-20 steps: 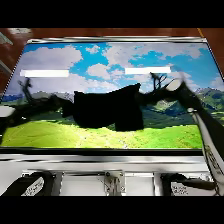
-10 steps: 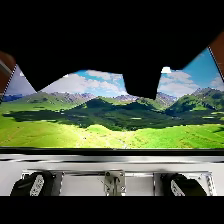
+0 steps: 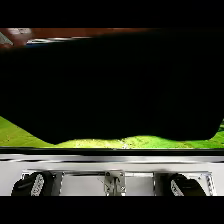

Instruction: Fold the shirts.

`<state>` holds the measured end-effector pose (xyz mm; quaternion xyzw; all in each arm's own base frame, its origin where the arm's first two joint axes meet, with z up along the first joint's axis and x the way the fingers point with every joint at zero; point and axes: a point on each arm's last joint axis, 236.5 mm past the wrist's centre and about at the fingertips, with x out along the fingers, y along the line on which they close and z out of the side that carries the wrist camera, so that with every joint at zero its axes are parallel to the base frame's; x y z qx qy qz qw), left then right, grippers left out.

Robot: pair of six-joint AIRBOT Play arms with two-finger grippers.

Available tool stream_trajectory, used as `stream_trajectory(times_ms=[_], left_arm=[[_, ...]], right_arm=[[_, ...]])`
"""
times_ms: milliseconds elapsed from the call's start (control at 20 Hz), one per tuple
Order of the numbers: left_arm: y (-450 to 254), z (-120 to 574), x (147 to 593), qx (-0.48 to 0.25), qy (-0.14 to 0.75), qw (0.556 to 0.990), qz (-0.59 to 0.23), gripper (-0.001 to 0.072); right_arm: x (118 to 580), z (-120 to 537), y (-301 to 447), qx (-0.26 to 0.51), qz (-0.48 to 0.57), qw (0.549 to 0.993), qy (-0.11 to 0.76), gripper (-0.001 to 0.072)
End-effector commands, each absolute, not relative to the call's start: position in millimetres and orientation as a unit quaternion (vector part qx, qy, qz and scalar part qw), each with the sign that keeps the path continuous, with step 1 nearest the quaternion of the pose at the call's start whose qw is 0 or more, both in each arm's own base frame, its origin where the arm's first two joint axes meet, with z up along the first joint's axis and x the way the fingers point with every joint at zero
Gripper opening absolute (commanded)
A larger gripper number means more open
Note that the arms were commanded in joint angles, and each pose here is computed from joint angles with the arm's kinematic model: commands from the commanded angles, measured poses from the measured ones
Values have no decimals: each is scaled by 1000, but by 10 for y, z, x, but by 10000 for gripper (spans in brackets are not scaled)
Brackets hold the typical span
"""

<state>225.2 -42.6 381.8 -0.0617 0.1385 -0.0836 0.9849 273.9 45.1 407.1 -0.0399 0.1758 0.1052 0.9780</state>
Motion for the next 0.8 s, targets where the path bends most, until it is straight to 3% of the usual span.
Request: stream_trajectory(times_ms=[0, 150, 400, 550, 750], left_arm=[[-247, 2746, 2427, -109, 285, 950, -61, 42], [9, 2037, 2921, -182, 316, 931, -24, 43], [269, 910, 3777, -264, 391, 882, 7, 43], [107, 336, 4160, -304, 420, 855, -6, 44], [-328, -375, 4217, -327, 496, 804, -27, 44]], right_arm=[[2906, 2913, 349, -22, 92, 911, 401, 68], [3673, 2008, 338, 0, 84, 885, 459, 68], [5091, 879, 300, 89, 33, 901, 423, 68], [5472, 501, 420, 183, 21, 896, 405, 69], [5437, -59, 660, 267, 20, 844, 465, 69]])
